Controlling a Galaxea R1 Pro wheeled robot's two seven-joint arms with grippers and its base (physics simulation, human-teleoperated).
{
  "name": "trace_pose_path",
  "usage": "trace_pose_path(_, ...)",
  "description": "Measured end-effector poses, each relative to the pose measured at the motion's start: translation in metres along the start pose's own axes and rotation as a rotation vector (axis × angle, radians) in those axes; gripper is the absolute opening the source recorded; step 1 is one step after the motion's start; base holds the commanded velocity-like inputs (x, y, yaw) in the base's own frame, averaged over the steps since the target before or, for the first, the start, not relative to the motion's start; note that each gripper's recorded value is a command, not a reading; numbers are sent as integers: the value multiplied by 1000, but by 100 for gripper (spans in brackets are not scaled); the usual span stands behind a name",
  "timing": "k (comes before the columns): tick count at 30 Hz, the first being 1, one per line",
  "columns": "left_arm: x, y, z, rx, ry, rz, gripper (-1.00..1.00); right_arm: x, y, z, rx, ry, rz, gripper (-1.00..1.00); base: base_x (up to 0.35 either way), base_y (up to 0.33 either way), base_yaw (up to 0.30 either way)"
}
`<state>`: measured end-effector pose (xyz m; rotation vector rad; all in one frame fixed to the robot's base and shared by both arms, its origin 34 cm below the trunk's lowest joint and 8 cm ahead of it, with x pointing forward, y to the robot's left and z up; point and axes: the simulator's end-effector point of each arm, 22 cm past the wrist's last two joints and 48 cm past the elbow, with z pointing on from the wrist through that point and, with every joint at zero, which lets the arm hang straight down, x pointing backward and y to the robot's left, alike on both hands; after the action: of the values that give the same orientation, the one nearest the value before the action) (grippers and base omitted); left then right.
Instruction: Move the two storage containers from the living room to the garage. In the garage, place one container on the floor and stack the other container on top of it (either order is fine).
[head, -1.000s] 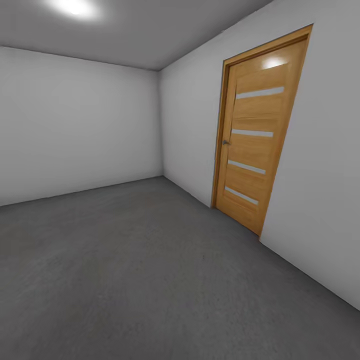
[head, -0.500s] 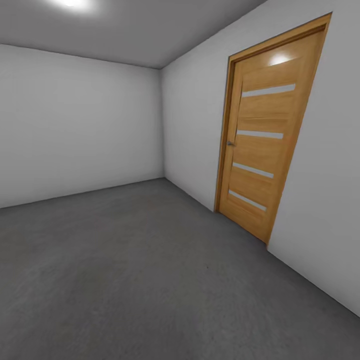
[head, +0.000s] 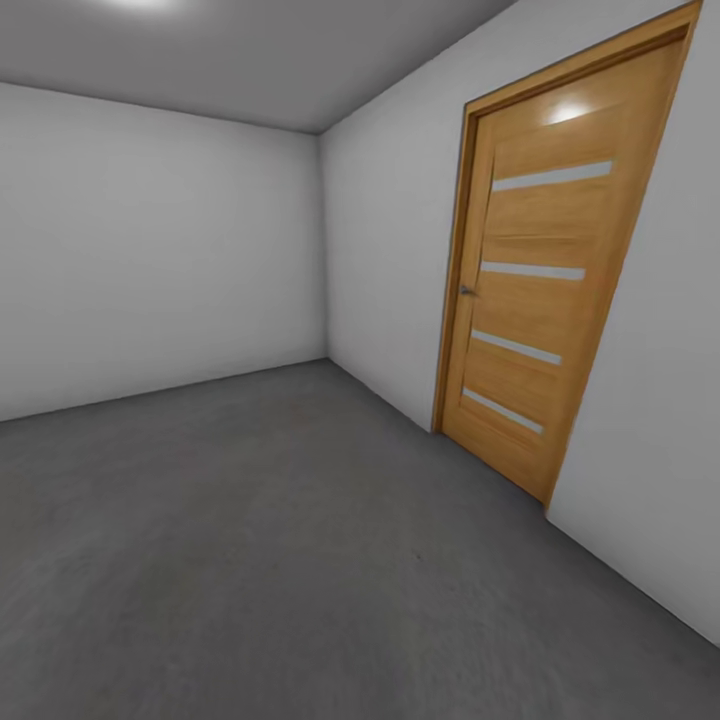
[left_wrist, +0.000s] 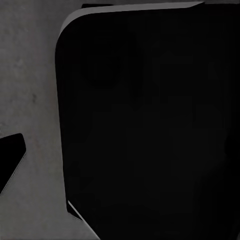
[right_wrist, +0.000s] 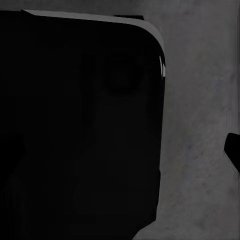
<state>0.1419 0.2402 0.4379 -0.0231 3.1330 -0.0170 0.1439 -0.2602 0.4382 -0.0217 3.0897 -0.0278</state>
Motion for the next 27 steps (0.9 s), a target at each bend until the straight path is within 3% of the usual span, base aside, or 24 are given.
trace_pose_path(27, 0, 0, 0, 0, 0, 0, 100, 0, 0, 0, 0, 0, 0, 100, 336, 0, 0)
